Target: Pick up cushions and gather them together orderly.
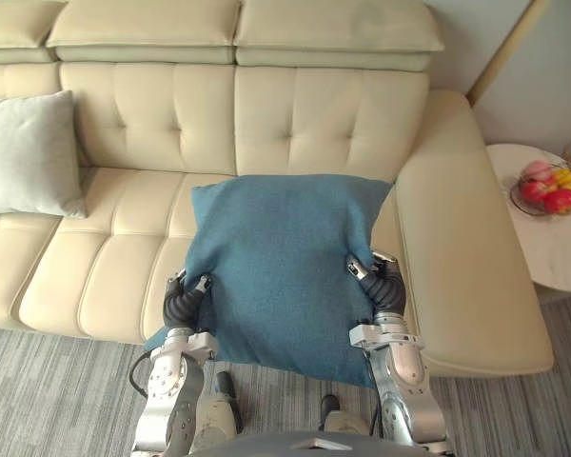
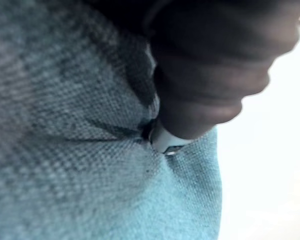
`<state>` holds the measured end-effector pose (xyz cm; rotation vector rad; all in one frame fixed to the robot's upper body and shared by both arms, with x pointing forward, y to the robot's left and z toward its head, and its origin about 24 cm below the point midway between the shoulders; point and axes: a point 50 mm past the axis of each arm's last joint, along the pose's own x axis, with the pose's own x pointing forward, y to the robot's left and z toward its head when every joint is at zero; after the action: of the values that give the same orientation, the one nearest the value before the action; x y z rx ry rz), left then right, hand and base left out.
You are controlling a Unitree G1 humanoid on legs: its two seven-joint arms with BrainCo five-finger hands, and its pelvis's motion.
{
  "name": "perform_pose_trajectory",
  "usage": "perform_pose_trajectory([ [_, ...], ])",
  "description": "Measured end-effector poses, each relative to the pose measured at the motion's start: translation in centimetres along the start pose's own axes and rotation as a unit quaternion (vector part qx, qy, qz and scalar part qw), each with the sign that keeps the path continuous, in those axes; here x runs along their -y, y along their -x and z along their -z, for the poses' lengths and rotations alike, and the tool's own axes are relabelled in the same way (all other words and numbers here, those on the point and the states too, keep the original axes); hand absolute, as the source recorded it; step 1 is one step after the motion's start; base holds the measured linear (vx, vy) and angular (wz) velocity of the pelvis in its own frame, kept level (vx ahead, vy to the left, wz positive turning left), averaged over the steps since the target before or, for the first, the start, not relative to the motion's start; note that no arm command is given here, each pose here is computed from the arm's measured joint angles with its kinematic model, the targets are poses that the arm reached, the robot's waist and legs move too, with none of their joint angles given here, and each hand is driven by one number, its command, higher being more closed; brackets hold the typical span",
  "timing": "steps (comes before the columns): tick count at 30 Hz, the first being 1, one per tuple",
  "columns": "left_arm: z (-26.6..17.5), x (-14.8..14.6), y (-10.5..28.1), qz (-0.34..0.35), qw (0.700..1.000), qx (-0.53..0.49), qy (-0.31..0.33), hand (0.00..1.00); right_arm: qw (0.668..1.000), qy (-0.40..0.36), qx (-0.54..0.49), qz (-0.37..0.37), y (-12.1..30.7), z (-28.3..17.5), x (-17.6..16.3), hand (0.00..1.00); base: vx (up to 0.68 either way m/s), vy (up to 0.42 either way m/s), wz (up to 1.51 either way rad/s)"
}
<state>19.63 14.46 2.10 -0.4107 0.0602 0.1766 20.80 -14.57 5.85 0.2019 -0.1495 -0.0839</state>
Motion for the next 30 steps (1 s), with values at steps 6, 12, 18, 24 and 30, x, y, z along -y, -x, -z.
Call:
perform_pose_trajectory([
  [6,-0.3,0.5,-2.3,0.007,0.999,0.011,-0.039,1.00,0.999,0.035,-0.009,0.010,-2.0,1.1,-0.3,1.00,-0.06,0.040,-0.29],
  [12,-8.0,6.3,-8.5,0.029,0.979,0.180,-0.087,1.00,0.987,0.065,0.143,0.034,-8.7,-5.0,-3.5,1.00,-0.19,0.053,-0.03],
  [18,-19.2,12.8,-11.2,0.047,0.917,0.379,-0.118,1.00,0.937,0.052,0.333,0.096,-13.3,-15.6,-6.4,1.00,-0.18,0.014,0.13],
  [24,-29.6,18.0,-10.5,0.035,0.854,0.510,-0.099,1.00,0.878,0.050,0.449,0.160,-15.4,-26.1,-8.6,1.00,-0.09,-0.009,0.12],
  [30,-34.3,20.1,-8.8,0.012,0.834,0.551,-0.041,0.00,0.847,0.014,0.493,0.199,-15.1,-32.2,-9.7,0.00,0.02,-0.046,0.17],
])
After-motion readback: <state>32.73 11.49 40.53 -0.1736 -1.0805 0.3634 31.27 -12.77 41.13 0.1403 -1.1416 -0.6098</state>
